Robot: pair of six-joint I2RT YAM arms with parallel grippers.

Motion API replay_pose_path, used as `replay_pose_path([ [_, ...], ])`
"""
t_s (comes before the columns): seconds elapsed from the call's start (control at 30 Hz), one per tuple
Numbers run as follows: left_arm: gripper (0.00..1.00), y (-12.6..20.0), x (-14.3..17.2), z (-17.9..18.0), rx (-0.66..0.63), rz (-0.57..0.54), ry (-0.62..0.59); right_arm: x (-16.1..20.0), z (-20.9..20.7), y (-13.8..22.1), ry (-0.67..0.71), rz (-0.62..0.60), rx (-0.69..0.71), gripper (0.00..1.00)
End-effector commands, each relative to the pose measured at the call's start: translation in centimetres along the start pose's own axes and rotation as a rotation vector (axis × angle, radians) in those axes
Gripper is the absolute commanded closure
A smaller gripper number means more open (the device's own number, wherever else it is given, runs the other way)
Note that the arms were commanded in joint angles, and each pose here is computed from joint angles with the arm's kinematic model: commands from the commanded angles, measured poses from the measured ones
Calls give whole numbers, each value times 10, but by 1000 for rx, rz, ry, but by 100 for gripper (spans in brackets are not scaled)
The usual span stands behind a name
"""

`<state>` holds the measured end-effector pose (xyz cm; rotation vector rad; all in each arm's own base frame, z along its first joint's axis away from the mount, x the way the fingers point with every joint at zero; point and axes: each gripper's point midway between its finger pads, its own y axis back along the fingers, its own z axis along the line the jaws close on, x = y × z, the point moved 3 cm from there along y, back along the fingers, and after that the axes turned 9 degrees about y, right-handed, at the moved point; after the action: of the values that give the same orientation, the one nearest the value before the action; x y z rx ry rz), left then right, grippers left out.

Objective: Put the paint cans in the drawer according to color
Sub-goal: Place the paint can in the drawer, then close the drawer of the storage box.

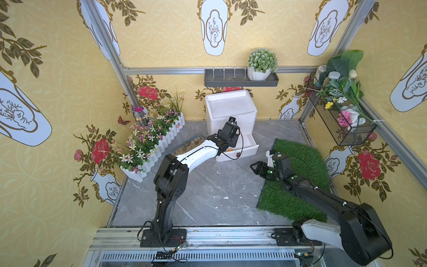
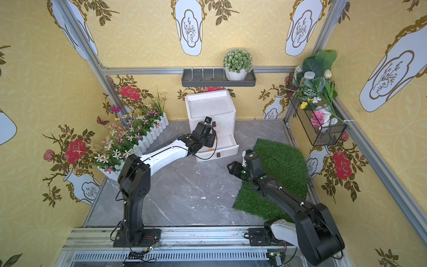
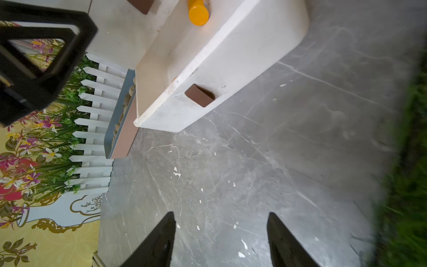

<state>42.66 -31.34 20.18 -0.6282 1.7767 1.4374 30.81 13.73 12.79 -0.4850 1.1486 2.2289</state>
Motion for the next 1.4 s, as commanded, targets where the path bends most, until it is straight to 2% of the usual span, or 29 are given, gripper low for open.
replay_pose_path([
  [0.0, 25, 45, -2, 7, 89, -65, 94, -18, 27, -25, -23, -4, -73, 57],
  [0.03, 20, 62, 2, 14, 112, -100, 124, -20, 30, -37, -53, 12, -69, 67],
  [0.1, 14, 88, 14, 31, 148, -143, 187, -20, 28, -55, -115, 30, -51, 79],
  [0.17, 11, 105, 31, 55, 148, -149, 269, -21, 25, -69, -169, 29, -36, 85],
  [0.23, 10, 119, 52, 80, 128, -137, 348, -21, 20, -80, -209, 34, -10, 88],
  [0.37, 8, 140, 86, 111, 90, -145, 438, -28, 14, -104, -280, 23, -1, 89],
  [0.43, 0, 148, 101, 121, 81, -159, 484, -35, 12, -116, -323, 5, -3, 89],
  [0.63, 0, 159, 130, 146, 56, -177, 582, -64, 17, -138, -386, -42, -6, 88],
  [1.0, 0, 168, 136, 157, 3, -193, 595, -102, 30, -169, -444, -93, -22, 86],
  [1.37, 0, 167, 135, 156, 6, -186, 557, -121, 29, -186, -519, -194, -49, 84],
])
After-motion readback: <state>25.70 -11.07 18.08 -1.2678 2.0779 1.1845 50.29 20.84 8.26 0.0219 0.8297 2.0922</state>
